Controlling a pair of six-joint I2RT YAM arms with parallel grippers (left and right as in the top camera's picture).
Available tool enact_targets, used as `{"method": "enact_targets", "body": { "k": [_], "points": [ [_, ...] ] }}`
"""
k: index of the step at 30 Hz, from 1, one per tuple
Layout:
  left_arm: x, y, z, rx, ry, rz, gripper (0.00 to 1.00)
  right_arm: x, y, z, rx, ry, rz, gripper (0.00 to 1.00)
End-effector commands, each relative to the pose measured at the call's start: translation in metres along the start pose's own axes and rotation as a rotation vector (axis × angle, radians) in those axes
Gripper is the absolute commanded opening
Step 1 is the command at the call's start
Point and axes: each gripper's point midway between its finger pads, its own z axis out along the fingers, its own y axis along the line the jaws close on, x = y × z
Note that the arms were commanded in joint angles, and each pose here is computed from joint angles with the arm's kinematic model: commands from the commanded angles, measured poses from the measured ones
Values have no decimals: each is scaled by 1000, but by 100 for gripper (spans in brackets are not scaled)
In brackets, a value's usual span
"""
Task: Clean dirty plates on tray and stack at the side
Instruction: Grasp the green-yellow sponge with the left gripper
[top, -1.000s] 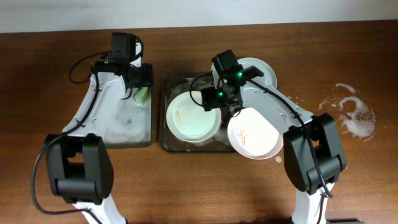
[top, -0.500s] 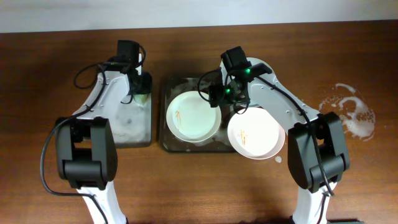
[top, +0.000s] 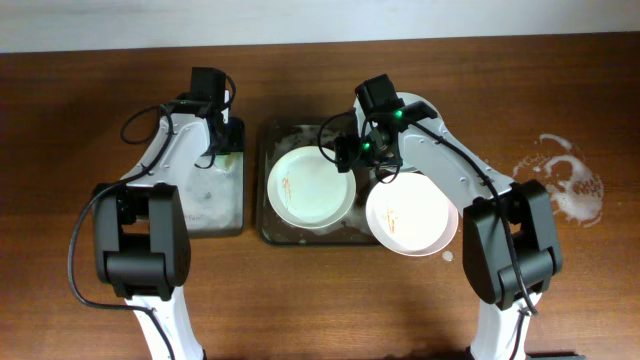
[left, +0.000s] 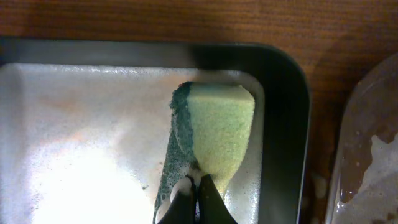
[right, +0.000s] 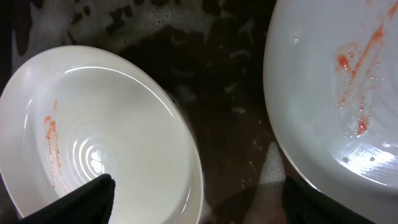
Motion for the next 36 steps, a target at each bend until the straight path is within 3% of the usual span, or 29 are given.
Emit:
{"method": "enact_targets", "body": {
  "k": [1,6,11,23,31,36],
  "points": [
    [-9,4,-8,-15,-1,-7,1,0,-3,0,13,-1,7,86],
    [-23,23,-51,-110,-2,-5,1,0,-3,0,13,-2,7,86],
    [-12,46,-81,-230,45,7,1,0,-3,0,12,-2,7,87],
    [24,46,-77,-284,160,-69,1,0,-3,0,12,-3,7,87],
    [43,68,-74,-514,136,-165,1,0,-3,0,12,-3,7,87],
    [46,57,-73,-536,125,-125,1,-1,-3,0,11,-7,6,88]
  ]
}}
